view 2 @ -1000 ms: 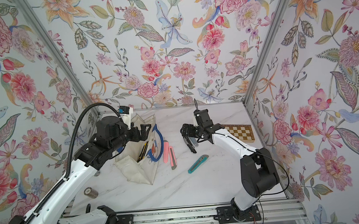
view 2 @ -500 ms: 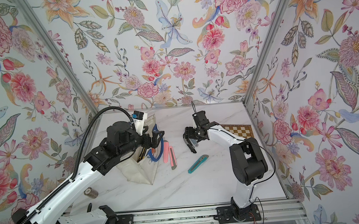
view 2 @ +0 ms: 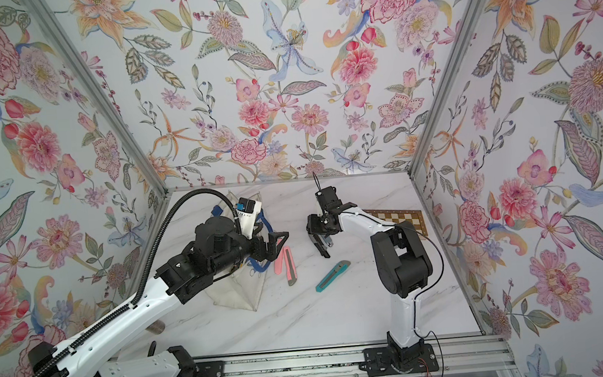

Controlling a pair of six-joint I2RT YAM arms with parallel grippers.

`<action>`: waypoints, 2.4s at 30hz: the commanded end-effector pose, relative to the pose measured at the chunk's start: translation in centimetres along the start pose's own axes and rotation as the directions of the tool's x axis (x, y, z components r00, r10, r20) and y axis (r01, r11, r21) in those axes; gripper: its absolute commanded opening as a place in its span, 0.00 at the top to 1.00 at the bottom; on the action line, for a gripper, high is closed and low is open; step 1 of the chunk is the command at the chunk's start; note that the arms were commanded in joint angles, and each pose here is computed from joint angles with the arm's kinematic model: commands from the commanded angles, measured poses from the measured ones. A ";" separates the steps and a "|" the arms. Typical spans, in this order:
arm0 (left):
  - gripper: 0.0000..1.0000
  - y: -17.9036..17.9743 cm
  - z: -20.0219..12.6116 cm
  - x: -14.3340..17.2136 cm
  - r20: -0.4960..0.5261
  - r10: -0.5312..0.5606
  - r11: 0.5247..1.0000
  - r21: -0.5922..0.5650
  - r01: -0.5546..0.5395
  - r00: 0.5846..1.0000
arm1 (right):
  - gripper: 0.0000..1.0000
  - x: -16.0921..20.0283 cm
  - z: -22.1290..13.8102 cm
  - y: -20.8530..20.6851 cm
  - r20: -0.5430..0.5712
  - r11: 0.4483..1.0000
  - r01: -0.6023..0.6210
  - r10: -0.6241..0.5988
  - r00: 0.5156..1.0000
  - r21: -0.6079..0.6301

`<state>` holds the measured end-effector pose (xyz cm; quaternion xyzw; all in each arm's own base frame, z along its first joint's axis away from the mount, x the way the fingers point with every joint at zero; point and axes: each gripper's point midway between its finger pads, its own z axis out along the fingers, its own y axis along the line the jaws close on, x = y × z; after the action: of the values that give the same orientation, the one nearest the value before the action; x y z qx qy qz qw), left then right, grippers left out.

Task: Place the art knife into the pouch
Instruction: Pick up the utility knife at the center of the board.

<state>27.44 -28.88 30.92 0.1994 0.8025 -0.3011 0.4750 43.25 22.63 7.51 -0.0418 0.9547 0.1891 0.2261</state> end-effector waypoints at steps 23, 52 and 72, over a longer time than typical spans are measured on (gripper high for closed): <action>0.01 1.0 2.2 0.9 -0.038 0.012 0.998 -0.068 -0.015 0.999 | 0.50 3.1 4.1 -1.6 -0.147 0.986 0.082 -0.061 0.987 0.144; 0.01 3.5 0.0 -2.7 0.006 0.053 0.977 -0.209 -0.051 0.999 | 0.90 0.2 0.2 1.6 -0.016 0.998 -0.020 0.021 1.000 0.052; 0.01 20.3 -9.9 -3.0 0.022 -0.111 0.816 -0.568 0.104 0.994 | 0.92 -7.3 -16.1 19.9 0.366 0.940 0.247 -0.150 0.919 -0.237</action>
<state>35.41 -8.10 33.81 -0.0043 0.8488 -0.0690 0.5242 40.95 32.92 27.34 -0.1118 0.8769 0.2778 0.3759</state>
